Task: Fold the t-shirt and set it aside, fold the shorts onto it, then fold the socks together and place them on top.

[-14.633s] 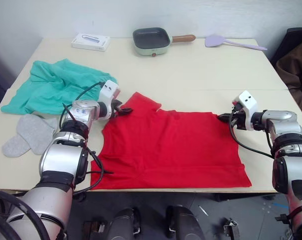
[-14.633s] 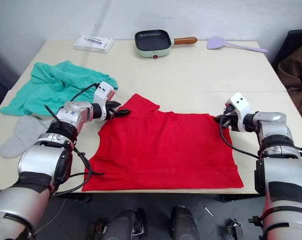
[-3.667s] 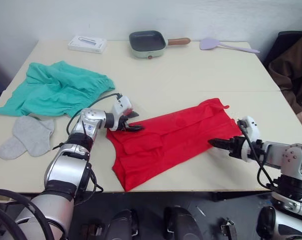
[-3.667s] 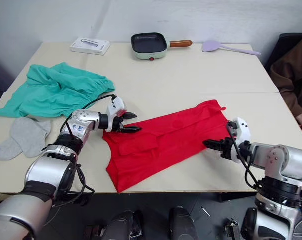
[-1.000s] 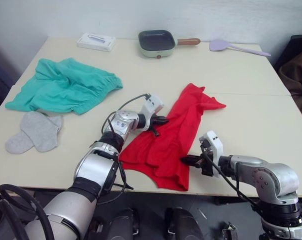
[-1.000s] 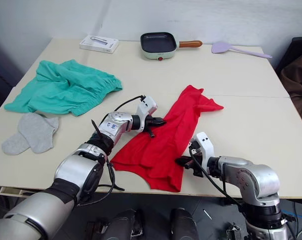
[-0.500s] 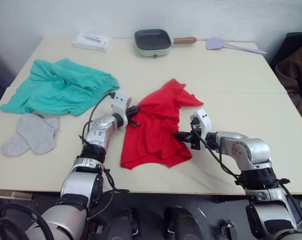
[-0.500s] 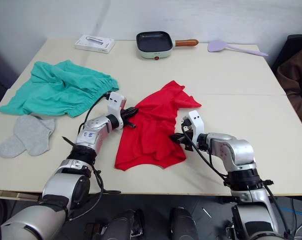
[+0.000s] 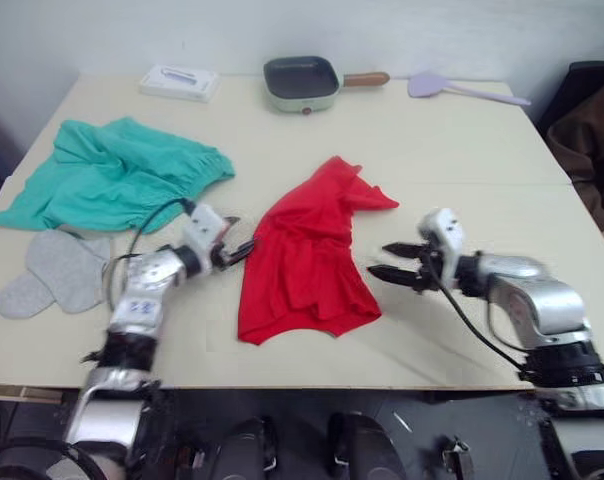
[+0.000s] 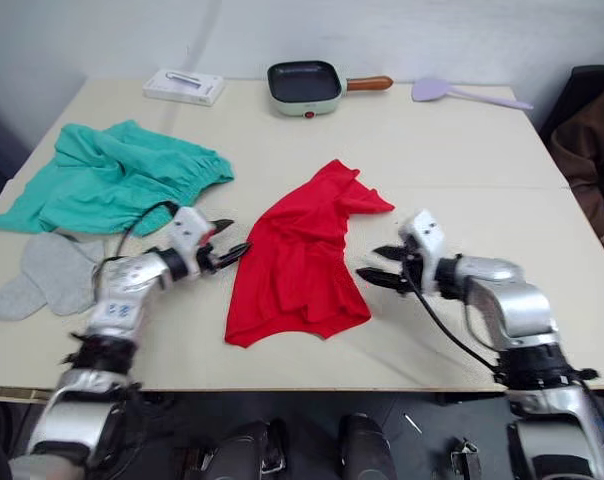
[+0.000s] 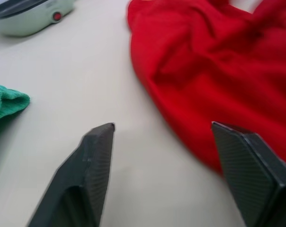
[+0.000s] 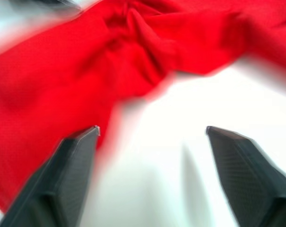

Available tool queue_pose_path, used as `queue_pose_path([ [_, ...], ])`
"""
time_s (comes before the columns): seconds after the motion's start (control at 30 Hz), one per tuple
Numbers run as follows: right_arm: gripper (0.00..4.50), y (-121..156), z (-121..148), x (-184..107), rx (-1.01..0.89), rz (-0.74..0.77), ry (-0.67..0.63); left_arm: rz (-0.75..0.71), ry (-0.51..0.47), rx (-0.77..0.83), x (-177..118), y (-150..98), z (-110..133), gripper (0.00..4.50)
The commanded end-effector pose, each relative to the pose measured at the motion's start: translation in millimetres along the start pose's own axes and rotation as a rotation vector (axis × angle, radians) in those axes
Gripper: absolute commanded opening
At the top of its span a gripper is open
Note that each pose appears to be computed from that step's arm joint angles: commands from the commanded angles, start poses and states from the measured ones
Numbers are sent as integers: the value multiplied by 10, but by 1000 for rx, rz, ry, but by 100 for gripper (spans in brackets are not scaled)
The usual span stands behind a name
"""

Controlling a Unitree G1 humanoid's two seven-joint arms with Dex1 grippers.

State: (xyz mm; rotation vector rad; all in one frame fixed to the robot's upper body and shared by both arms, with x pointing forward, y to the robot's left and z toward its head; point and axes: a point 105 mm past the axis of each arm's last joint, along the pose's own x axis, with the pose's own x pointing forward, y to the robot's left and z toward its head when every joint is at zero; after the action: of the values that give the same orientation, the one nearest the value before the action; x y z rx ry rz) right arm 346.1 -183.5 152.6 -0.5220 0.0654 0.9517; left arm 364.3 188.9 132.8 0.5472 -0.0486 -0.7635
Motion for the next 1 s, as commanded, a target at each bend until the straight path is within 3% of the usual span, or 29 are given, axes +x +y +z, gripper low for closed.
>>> queue_pose_path([
  [0.03, 450, 118, 17, -79, -489, 118, -48, -185, 10, 320, -273, -174, 3, 447],
  [0.17, 450, 246, -212, -62, -671, 221, -37, -385, 55, 600, -445, -374, -157, 447],
  [0.27, 450, 357, -257, 9, -727, 286, -80, -478, 34, 759, -458, -462, -185, 447],
  [0.53, 450, 696, -147, 362, -817, 378, -245, -566, -103, 871, -147, -688, -117, 447],
  [0.83, 450, 737, -150, 542, -877, 390, -233, -561, -153, 925, 196, -774, -33, 447],
  [0.93, 385, 780, -161, 553, -877, 407, -239, -593, -166, 932, 238, -823, -30, 383],
  [1.0, 315, 817, -156, 559, -882, 417, -251, -612, -177, 946, 252, -856, -25, 318],
])
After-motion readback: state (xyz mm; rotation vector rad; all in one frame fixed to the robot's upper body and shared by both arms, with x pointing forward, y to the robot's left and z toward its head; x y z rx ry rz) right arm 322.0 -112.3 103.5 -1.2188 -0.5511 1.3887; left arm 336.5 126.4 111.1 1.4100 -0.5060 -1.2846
